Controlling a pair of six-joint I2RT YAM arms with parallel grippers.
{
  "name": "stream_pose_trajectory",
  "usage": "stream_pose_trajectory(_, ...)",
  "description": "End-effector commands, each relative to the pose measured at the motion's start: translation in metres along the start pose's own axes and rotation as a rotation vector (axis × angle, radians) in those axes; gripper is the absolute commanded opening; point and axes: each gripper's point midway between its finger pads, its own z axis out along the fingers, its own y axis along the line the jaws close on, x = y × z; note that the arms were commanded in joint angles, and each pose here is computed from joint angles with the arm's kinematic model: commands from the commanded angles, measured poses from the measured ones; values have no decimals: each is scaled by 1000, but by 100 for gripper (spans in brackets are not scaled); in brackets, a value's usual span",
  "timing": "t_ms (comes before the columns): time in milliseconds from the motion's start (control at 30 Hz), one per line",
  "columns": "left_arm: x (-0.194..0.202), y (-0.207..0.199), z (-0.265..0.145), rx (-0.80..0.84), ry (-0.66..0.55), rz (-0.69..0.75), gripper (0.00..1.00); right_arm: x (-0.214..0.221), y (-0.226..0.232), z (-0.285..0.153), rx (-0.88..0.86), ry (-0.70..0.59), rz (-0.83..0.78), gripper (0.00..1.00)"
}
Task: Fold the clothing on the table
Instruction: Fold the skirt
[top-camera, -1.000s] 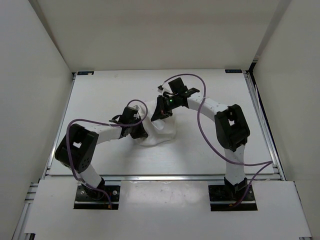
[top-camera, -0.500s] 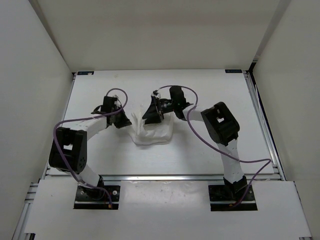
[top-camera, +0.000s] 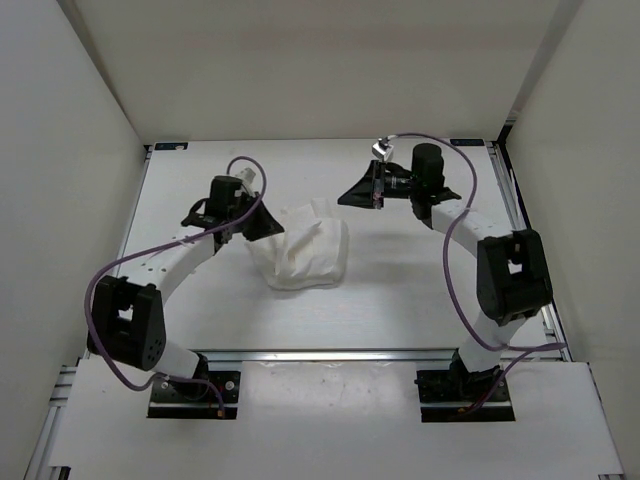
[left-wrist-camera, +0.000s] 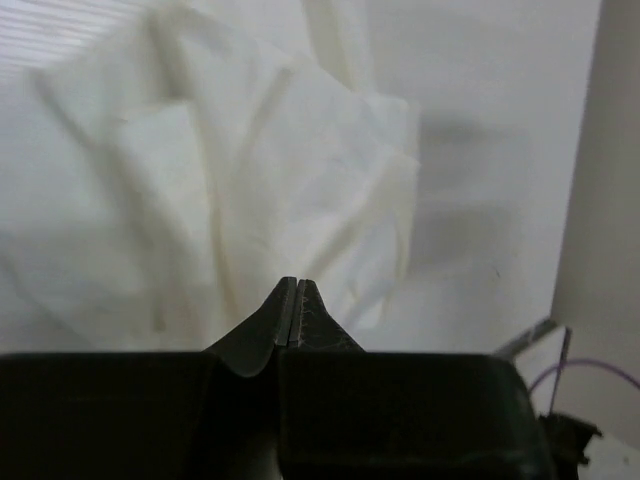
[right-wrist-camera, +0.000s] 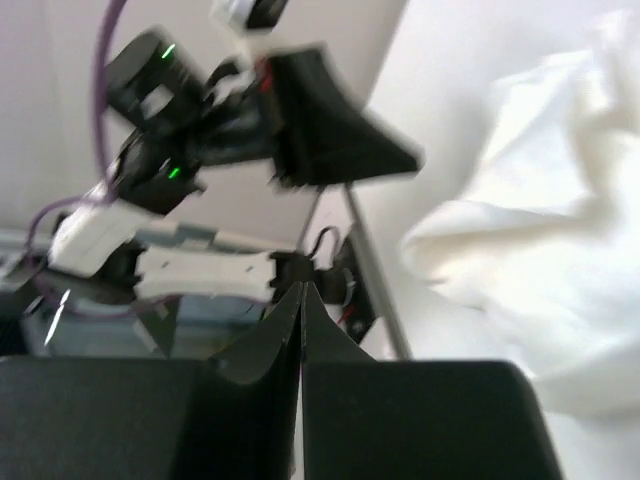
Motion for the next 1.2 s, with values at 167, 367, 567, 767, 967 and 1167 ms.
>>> stream_pose_trajectory(167,77,-101,23,295,205,69,0,37,-86,-39,318,-58,116,0)
stream_pose_trajectory(367,58,-59,56,63,104,123,0,45,-83,-38,308,-51,114,0)
stream_pose_trajectory(567,6,17,53,-128,-18,7,0,49,-75,-38,285,-40,100,0)
stream_pose_trajectory(767,-18,103,6,-306,-112,-69,0,57,-77,-29,269,1,136,0)
stream_pose_trajectory(967,-1,98,-15,-332,-118,-31,0,45,-75,-21,270,25,107,2)
stream_pose_trajectory(1167,1,3,-2,3,-58,-54,0,38,-82,5,207,120,164,2)
